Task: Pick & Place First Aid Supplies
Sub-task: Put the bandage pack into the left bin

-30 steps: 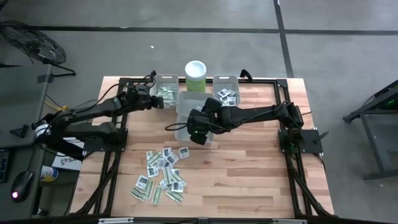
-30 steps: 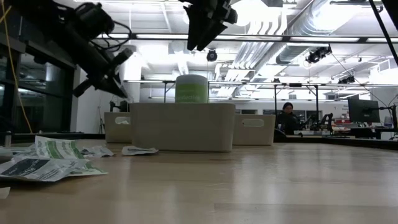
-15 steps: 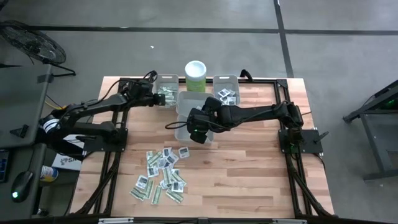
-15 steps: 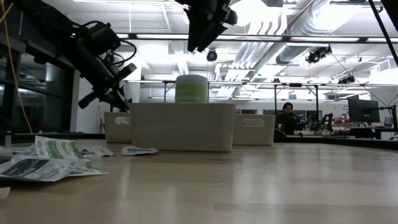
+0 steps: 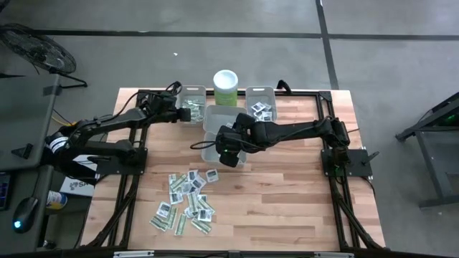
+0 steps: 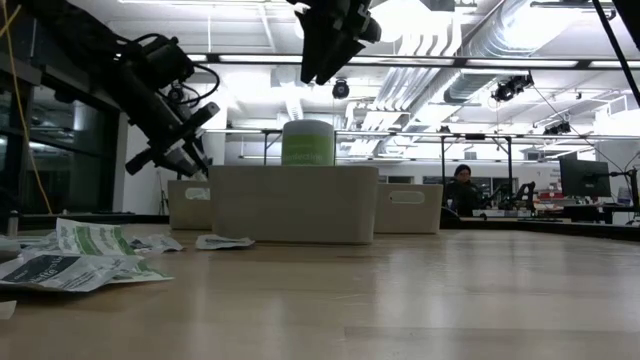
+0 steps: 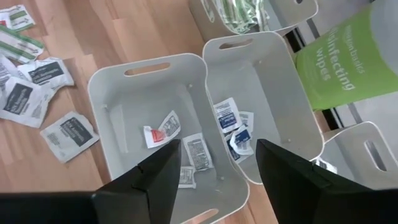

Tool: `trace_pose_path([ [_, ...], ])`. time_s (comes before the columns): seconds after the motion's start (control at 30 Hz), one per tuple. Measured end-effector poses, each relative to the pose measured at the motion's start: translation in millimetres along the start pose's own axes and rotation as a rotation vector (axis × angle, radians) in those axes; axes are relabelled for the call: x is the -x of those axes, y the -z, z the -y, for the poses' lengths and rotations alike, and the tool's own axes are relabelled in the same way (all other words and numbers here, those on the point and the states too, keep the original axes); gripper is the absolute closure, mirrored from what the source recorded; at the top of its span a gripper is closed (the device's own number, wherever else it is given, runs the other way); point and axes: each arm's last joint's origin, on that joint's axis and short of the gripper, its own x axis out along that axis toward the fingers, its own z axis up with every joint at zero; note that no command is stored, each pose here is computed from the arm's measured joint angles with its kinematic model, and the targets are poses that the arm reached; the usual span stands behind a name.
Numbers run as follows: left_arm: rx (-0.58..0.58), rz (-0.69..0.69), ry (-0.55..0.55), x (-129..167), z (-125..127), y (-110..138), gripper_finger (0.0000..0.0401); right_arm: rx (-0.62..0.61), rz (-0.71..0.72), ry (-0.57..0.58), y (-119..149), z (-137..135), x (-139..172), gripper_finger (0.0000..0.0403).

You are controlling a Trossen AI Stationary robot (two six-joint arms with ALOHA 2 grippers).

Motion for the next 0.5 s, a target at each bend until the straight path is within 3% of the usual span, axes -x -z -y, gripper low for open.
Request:
trace_pose_path([
  [0.2,-0.036,0.030,0.000,4.5,0.9,-1.8,0.0250,-0.010,-0.002,-0.009,1.0,-2.8,1.3,0.0203],
  [0.5,-0.177,0.067,0.021,13.1,3.6,-4.2,0.0242,-0.035,-0.045,-0.059,4.2,-4.5,1.9,0.0203],
])
